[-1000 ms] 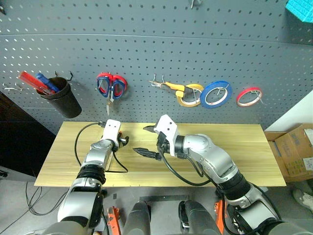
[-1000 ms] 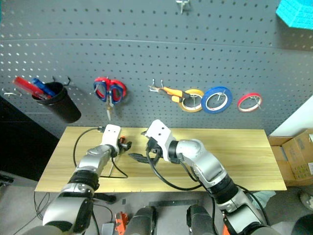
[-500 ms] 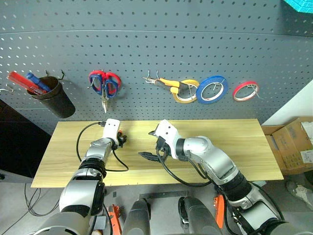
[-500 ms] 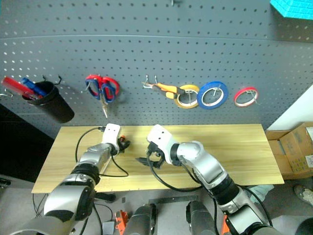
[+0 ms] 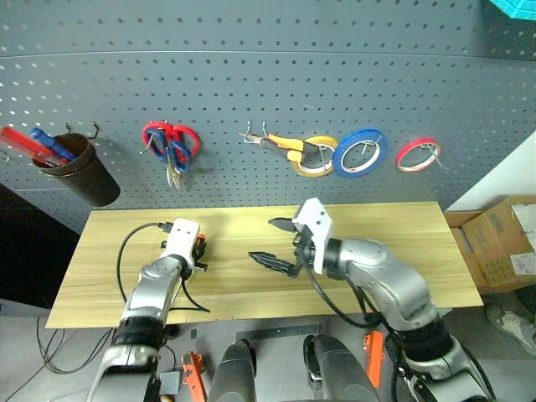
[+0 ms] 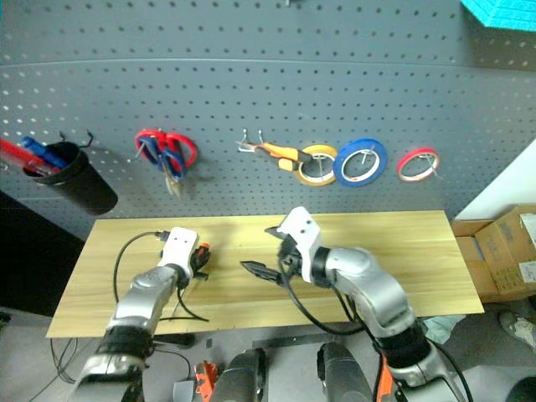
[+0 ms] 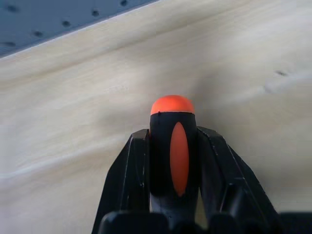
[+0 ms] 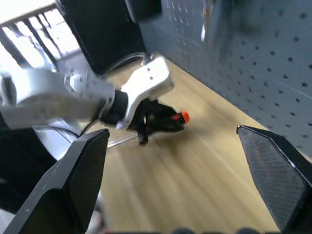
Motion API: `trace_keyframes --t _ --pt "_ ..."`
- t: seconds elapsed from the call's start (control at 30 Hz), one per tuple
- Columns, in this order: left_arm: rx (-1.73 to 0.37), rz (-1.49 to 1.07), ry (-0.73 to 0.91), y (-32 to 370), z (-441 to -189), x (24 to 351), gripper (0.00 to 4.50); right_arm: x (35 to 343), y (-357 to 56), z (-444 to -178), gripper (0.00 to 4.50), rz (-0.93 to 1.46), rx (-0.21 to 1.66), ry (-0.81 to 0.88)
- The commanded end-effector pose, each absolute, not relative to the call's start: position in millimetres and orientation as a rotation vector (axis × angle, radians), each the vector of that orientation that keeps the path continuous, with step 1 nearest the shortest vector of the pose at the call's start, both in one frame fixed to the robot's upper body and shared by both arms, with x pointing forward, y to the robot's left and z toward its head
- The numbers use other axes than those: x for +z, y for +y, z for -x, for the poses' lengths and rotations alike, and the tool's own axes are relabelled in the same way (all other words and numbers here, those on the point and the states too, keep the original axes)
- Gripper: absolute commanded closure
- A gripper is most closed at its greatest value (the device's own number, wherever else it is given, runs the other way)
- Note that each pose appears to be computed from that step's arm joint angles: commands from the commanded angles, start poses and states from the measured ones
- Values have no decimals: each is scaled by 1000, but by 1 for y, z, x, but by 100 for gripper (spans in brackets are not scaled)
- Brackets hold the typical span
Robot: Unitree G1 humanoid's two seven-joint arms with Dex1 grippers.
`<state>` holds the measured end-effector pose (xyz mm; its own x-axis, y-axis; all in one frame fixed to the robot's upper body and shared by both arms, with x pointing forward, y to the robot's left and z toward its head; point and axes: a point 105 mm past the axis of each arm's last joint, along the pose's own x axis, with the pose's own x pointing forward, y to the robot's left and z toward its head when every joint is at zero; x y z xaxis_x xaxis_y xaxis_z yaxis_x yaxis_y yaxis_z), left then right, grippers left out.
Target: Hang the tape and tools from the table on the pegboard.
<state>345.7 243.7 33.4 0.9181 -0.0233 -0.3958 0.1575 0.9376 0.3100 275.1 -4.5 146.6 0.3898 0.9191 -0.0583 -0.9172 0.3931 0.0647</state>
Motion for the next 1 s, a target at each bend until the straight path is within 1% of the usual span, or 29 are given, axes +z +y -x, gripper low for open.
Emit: trace_keyframes --t 0.03,0.07,0.13,0.23,0.33,0.4,0.47,0.53,0.57,0.63,0.7,0.77,0.87,1.0 --pt "32 -563 27 240 -327 132 353 184 -17 -250 0 -220 1218 -44" --pt "81 -637 -63 239 -319 154 353 190 -20 -247 0 -267 1219 -57" --pt "159 -747 -225 237 -311 193 353 203 -20 -250 0 -333 1199 -97" --pt "235 -816 -427 235 -315 247 353 219 -13 -264 0 -371 1177 -145" --pt "281 -859 -604 231 -327 302 353 232 -2 -278 0 -369 1172 -190" --pt "285 -834 -674 231 -341 332 353 238 3 -285 0 -359 1171 -218" --pt "280 -810 -703 232 -351 346 353 240 6 -290 0 -355 1172 -233" --pt "281 -710 -716 240 -372 371 353 248 10 -296 0 -353 1161 -275" --pt "274 -679 -714 243 -380 378 353 250 12 -298 0 -355 1157 -288" --pt "269 -613 -689 251 -394 383 353 250 14 -301 0 -336 1152 -304" --pt "263 -547 -600 264 -412 369 353 248 13 -303 0 -320 1135 -314" --pt "273 -476 -546 277 -421 354 353 246 12 -303 0 -313 1121 -315" --pt "283 -406 -469 293 -428 330 353 242 8 -303 0 -301 1104 -306" --pt "318 -326 -383 312 -430 301 353 238 2 -304 0 -291 1080 -297"
